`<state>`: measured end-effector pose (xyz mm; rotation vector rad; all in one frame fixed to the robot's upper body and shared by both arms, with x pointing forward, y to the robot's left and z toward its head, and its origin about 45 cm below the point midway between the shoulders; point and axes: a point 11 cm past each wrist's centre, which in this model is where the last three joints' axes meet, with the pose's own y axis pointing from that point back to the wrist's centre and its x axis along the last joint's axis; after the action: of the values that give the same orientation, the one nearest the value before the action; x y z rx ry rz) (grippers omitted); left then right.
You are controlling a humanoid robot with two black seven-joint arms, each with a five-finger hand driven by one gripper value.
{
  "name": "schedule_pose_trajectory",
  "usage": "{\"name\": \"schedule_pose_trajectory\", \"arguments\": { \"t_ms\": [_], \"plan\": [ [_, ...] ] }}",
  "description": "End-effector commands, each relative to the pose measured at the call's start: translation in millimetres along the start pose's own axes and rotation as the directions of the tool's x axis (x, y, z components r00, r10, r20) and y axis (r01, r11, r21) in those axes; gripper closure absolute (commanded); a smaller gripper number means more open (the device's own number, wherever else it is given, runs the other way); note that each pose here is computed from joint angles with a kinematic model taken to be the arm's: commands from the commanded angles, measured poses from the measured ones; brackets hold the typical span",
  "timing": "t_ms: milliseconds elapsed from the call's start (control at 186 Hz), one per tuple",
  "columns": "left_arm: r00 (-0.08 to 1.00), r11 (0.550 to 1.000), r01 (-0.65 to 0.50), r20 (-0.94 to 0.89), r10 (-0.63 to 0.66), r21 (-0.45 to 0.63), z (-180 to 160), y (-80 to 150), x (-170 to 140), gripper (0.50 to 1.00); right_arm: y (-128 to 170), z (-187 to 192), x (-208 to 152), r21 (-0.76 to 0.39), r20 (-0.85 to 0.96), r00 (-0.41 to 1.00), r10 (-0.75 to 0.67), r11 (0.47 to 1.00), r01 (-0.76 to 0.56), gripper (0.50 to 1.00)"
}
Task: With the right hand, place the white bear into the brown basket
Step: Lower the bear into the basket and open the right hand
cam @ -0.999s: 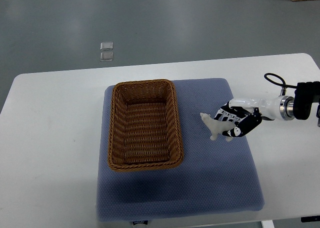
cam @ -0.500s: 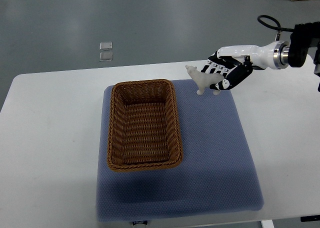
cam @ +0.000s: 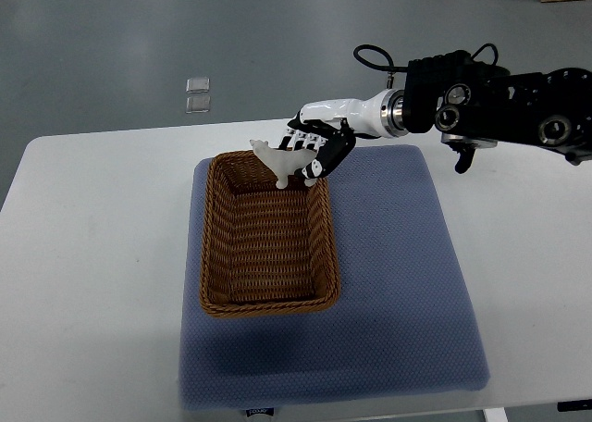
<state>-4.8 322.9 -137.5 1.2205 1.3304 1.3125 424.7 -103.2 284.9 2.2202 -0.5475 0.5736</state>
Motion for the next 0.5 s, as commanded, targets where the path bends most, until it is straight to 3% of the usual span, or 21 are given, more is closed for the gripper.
{"name": "schedule_pose_trajectory", "arguments": {
  "t_ms": [0,494],
  "plan": [
    [1.000,1.000,-0.001,0.001,0.001,0.000,-0.1,0.0,0.3,0.500,-17.4,0.2,-11.9,-0.004,0.008,1.000,-0.006,1.000,0.006,1.000],
    [1.000,1.000,-0.002,-0.001,0.002,0.000,-0.1,0.0,0.8,0.500,-68.6,11.9,-65.6,-0.034,0.009,0.999,-0.033,0.999,0.033,1.000]
  ]
}}
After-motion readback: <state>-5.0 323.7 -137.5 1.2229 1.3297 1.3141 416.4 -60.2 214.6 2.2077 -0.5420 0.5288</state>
